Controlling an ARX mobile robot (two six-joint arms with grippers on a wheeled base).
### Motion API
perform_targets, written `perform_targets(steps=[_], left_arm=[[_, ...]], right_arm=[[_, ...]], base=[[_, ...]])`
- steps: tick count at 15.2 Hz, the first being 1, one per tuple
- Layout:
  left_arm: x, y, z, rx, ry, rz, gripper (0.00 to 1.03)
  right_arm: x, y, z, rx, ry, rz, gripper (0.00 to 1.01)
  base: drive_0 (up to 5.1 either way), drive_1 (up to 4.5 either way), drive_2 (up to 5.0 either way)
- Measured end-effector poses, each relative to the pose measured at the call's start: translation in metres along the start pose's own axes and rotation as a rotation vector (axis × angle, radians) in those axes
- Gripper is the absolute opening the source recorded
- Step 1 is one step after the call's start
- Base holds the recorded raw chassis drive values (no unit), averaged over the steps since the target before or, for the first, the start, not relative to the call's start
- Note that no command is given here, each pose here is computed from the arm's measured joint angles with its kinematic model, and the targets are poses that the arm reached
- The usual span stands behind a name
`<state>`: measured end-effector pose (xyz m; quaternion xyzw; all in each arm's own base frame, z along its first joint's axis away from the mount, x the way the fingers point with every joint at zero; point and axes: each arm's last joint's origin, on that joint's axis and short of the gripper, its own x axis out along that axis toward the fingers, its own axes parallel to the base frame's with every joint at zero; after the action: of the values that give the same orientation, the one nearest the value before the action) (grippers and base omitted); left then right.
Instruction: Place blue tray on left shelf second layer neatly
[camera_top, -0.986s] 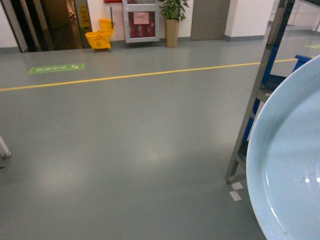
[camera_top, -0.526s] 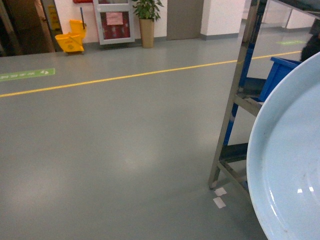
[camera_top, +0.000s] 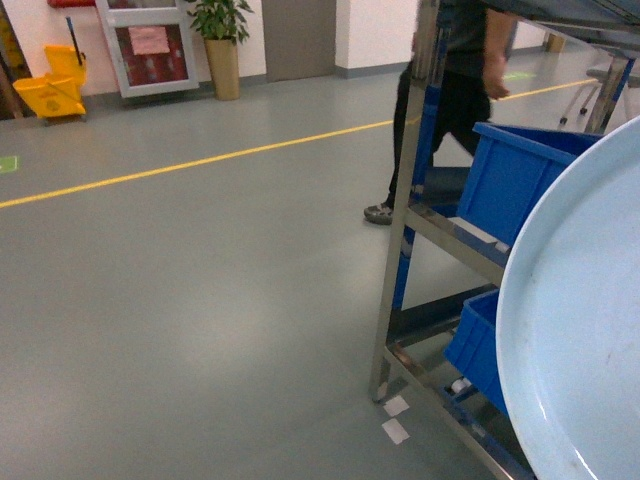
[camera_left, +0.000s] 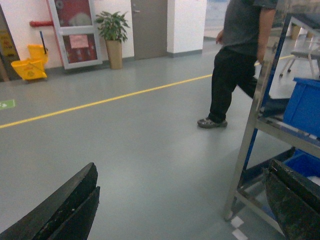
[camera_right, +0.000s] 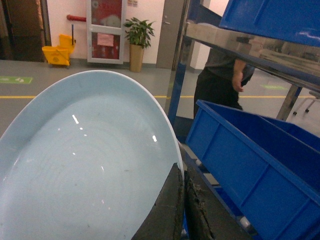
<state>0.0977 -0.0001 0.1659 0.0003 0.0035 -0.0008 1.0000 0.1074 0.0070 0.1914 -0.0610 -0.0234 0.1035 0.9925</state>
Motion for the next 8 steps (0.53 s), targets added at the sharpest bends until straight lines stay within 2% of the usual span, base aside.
perform_targets(steps=[8], left_arm=[[0.0000, 0.0000, 0.0003, 0.000, -0.003, 0.001, 0.98]], right_arm=[[-0.0003, 0.0001, 0.0008, -0.002, -0.008, 0.001, 0.02]], base=[[0.0, -0.04, 0.0]])
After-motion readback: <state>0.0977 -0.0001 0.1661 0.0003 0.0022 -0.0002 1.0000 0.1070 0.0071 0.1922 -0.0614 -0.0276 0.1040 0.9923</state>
